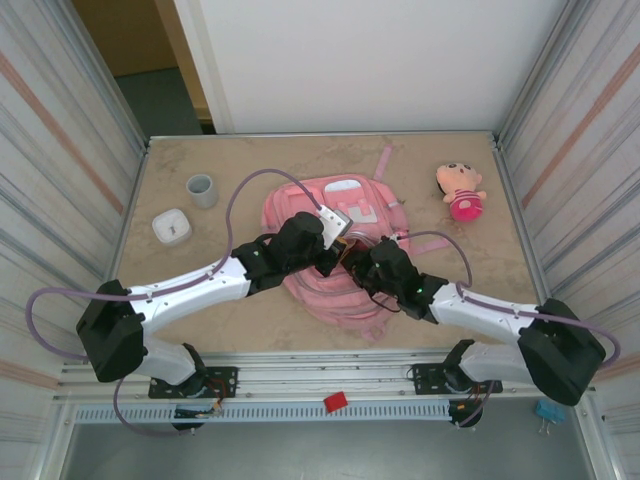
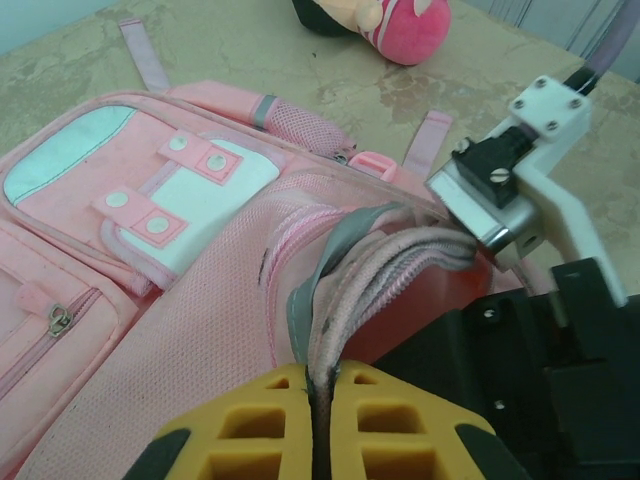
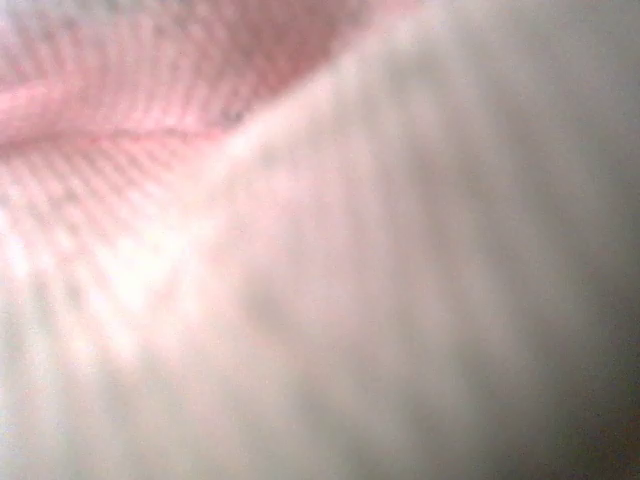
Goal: Pack the student bag
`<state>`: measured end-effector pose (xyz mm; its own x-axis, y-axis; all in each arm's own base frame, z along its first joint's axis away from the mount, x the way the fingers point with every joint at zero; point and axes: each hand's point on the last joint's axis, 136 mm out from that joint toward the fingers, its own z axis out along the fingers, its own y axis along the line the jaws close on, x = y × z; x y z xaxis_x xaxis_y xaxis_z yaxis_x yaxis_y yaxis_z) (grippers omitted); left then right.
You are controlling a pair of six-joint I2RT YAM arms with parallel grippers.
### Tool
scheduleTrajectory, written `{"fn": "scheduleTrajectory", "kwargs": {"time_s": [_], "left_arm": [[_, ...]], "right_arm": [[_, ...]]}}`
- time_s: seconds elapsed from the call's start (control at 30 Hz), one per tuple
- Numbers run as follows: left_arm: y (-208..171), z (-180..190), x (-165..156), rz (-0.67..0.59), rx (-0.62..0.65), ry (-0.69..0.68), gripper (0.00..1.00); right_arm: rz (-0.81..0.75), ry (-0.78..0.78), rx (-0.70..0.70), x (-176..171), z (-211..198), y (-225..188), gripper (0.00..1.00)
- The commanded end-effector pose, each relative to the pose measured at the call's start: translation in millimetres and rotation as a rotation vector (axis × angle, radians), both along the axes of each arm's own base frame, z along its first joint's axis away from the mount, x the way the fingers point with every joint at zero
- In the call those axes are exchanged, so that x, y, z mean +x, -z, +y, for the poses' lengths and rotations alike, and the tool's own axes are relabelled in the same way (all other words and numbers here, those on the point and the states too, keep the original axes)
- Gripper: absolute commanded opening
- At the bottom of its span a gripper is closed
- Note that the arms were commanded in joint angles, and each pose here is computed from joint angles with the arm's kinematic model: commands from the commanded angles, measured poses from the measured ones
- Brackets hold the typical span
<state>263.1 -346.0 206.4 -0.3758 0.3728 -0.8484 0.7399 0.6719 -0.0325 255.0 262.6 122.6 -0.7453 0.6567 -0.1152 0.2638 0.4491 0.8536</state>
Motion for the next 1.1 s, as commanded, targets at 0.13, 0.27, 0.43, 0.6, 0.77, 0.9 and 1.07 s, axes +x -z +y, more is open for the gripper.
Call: {"fn": "scheduleTrajectory", "kwargs": {"time_s": [0.13,0.27,0.43,0.6,0.77,0.9,1.07], "left_arm": [[-51,-15,-5,-0.067,-0.173,0.046,0.00],[-50,-12,-4,-0.071,-0.170,0.034,0.00],[-46,-5,1,-0.053,-0.162,-0.001,0.00],[-40,-1,5,-0.031,-0.167,-0.023,0.00],[-36,-2,6,-0.018,-0.170,-0.021,0.00],[-35,-4,5,-0.008,-0.173,-0.014,0.00],[-32,-15,-6,0.019,-0.180,0.079,0.03]], "right_arm": [[-0.066,-0.068,0.058,14,39,-17,0.15],[-0.091,-0.096,0.047,17,48,-21,0.12],[-0.117,-0.124,0.029,6,39,-24,0.24],[-0.260,-0.205,0.084,-18,26,-52,0.42],[-0.355,-0.242,0.061,-30,4,-85,0.62],[-0.397,-0.206,0.081,-29,-16,-102,0.73],[-0.361,-0.148,0.179,-19,-30,-110,0.76]]}}
